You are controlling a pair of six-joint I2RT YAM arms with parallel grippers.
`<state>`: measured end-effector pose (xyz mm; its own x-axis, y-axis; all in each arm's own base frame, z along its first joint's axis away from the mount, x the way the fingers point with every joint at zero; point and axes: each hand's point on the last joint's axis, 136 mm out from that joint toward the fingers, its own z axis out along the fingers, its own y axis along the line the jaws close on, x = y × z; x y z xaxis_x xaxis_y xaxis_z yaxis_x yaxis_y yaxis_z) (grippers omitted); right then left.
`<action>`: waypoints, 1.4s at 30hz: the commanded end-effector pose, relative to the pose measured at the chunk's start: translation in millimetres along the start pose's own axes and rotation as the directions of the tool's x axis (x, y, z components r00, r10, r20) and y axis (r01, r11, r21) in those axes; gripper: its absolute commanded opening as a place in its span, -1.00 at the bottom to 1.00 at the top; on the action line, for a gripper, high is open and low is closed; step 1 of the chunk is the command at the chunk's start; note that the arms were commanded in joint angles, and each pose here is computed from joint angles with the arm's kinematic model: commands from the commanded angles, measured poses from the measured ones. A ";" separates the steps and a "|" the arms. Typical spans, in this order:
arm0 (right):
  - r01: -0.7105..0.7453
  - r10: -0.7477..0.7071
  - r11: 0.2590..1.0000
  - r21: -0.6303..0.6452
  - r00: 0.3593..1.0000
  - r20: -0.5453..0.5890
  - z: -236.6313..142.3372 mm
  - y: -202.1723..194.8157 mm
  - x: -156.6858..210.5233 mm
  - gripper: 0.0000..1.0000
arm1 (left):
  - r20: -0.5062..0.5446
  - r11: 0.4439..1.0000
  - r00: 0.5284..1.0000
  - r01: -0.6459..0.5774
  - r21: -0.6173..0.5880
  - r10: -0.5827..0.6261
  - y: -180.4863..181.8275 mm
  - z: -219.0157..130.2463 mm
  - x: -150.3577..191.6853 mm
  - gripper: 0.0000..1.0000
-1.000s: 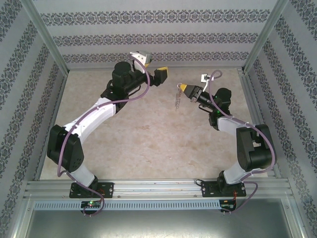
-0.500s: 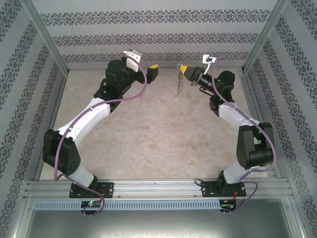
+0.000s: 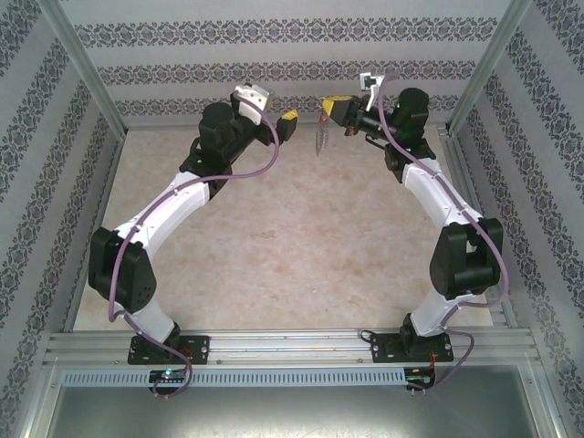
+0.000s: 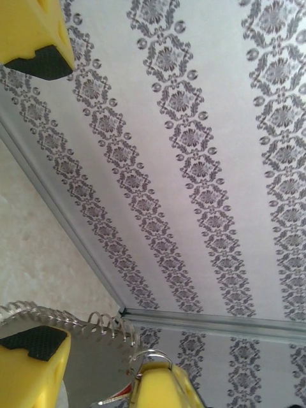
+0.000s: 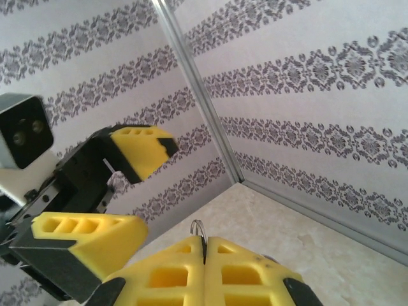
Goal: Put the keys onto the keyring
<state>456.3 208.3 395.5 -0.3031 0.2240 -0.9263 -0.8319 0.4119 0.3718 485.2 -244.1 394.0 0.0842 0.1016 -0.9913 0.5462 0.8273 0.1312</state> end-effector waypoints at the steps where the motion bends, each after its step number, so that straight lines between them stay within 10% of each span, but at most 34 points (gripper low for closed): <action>1: 0.058 -0.060 0.998 -0.040 0.997 -0.047 3.2 1.8 -1.3 -1.00 | -0.045 0.995 0.998 -0.029 0.092 0.033 -7.4 1.4 -3.3 1.00; 23: 0.101 -0.088 0.994 0.033 0.954 -0.288 5.6 -11.1 67.9 -1.00 | -0.295 0.796 0.947 0.276 0.538 -0.128 -39.2 -10.1 37.6 0.98; 42: 0.007 -0.026 0.998 -0.058 0.942 -0.334 18.7 5.7 99.7 -1.00 | -0.372 0.612 0.907 0.410 0.676 -0.198 -58.5 -8.4 49.3 0.11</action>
<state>435.9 239.4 307.3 -0.4254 -0.0892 -0.9006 -0.8391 0.4117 0.3556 458.0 -282.5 328.5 -0.3340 0.1430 -0.9316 0.9254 0.2376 -0.2953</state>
